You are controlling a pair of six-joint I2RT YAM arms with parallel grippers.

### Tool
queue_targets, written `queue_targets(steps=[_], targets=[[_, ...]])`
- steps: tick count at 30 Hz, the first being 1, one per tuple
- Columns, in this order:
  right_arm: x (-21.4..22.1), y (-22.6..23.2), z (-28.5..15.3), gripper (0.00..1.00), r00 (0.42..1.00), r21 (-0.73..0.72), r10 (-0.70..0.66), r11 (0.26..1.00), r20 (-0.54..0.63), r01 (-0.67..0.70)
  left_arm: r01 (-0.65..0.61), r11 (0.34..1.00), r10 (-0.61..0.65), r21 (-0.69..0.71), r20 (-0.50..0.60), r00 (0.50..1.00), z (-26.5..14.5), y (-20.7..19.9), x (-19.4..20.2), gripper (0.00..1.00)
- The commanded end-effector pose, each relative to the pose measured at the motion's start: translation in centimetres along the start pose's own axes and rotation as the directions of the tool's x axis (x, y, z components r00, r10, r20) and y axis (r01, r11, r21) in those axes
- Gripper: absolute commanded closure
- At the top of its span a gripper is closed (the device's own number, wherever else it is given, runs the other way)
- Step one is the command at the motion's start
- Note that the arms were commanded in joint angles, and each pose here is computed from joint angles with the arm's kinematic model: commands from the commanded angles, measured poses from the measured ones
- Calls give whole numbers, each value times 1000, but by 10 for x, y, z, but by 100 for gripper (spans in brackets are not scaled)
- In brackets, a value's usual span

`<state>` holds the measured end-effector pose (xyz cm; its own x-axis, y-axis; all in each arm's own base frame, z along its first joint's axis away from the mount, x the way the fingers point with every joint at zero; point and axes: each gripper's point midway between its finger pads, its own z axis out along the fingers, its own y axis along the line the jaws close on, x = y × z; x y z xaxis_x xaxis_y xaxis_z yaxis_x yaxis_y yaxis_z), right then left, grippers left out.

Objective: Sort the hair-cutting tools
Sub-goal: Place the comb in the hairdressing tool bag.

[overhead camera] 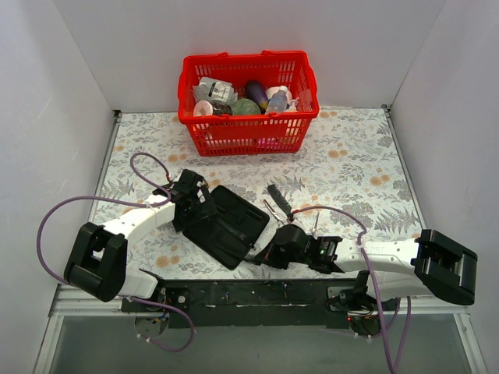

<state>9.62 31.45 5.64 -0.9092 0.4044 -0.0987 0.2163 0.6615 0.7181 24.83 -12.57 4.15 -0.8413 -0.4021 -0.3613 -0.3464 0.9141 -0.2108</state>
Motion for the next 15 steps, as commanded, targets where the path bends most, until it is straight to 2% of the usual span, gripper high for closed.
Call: queue_targets(steps=[1, 15], targets=[[2, -9, 1, 99, 999, 78, -43, 996, -14, 44, -16, 1000, 15, 27, 27, 1000, -6, -3, -3, 4], [24, 6, 6, 99, 993, 62, -90, 994, -82, 95, -15, 999, 14, 32, 32, 999, -5, -3, -2, 4]])
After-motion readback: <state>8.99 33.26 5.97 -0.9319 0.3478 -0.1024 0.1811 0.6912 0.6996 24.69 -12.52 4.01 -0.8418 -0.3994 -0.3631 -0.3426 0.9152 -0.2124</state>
